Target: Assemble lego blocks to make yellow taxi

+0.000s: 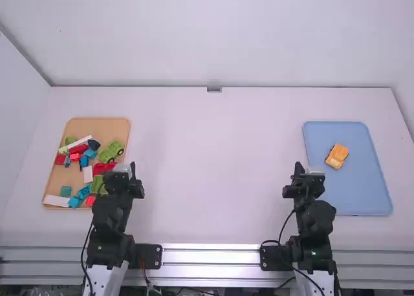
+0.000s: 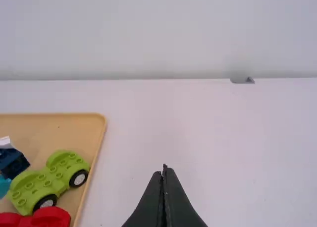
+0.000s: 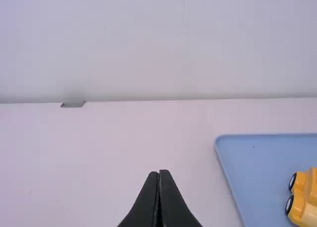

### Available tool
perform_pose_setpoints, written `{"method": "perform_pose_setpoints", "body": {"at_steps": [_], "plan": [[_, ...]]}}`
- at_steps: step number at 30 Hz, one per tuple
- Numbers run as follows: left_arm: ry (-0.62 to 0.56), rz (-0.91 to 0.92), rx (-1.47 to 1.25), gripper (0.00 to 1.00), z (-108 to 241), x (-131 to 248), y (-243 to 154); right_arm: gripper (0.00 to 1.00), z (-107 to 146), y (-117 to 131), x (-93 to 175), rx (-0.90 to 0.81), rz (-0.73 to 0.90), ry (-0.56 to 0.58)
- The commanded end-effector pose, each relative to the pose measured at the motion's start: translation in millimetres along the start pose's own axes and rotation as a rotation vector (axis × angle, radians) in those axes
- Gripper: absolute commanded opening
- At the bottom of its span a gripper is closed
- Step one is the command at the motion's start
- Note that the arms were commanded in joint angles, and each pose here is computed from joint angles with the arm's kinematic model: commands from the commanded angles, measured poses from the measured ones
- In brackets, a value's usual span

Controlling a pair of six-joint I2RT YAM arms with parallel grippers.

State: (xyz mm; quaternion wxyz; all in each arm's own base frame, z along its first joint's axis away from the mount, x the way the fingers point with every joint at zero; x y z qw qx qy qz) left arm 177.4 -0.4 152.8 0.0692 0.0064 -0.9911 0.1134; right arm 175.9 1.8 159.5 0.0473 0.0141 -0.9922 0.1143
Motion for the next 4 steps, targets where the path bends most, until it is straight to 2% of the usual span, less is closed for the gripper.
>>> {"method": "perform_pose_setpoints", "body": {"at_steps": [1, 4], "plan": [[-0.018, 0.001, -0.001, 0.0, 0.2, 0.8, 0.4, 0.0, 4.3, 0.8, -0.4, -0.003, -0.001, 0.008], [-0.034, 0.005, -0.001, 0.0, -2.1, 1.8, -0.1, 0.0, 4.3, 0.8, -0.4, -0.003, -0.001, 0.008]]}}
Point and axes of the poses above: each hand's point on the last joint's axis, 136 mm out from that joint toward the fingers, its own x axis back along the fingers, its own y axis along the line the jaws close on, z = x × y, the point moved 7 cm from there along x, back along the fingers, and after that the axes turned 13 degrees about x, right-handed, at the moved point
